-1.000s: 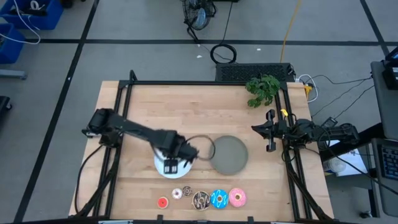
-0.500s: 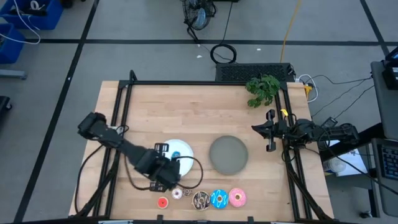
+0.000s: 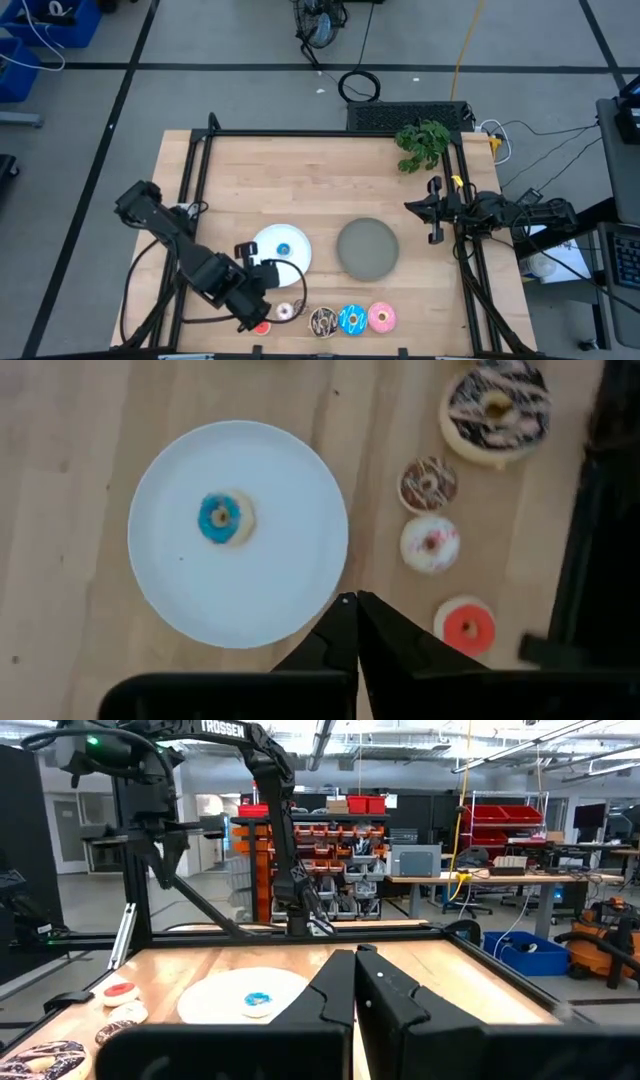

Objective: Pick & Place donuts
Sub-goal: Put the small orange donut on the white plate

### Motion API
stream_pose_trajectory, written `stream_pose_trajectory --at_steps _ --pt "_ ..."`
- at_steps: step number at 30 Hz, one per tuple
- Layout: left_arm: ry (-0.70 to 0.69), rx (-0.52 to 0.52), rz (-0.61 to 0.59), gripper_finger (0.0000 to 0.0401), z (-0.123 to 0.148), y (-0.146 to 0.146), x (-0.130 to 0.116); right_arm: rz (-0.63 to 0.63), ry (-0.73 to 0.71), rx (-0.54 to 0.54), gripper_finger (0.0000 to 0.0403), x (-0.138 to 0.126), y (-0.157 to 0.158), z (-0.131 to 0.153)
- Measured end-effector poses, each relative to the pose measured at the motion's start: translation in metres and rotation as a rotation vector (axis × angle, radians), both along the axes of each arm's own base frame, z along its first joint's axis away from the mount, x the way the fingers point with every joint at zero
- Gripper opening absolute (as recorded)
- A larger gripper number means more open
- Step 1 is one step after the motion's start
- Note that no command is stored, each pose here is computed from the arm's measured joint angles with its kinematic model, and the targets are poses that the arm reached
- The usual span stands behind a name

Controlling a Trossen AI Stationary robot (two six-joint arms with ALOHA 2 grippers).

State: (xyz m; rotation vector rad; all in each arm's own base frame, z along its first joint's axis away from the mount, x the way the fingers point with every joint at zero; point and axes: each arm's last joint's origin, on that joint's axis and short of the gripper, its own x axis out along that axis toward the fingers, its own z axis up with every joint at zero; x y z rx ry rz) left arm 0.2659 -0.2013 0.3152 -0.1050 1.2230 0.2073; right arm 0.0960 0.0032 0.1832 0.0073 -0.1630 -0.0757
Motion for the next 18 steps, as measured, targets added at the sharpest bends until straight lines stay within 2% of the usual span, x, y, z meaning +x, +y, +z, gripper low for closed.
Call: stream_pose_trajectory --at_steps 3,9,13,18 --pt "0.019 -0.014 -0.012 0.0039 -0.010 -0.009 0.004 0.001 0.014 -0.001 0.0000 0.000 0.000 -0.001" --pt "0.081 0.024 -0.061 0.0094 -0.044 -0.041 0.006 0.002 0.025 -0.002 0.0000 0.000 0.000 -0.002" --pt "0.115 -0.046 -0.183 0.0126 -0.070 -0.070 0.010 0.000 0.034 -0.012 0.0000 0.001 0.000 -0.003" --pt "0.104 -0.128 -0.271 0.0135 -0.091 -0.097 0.012 -0.003 0.034 -0.027 0.0000 0.000 0.000 -0.003"
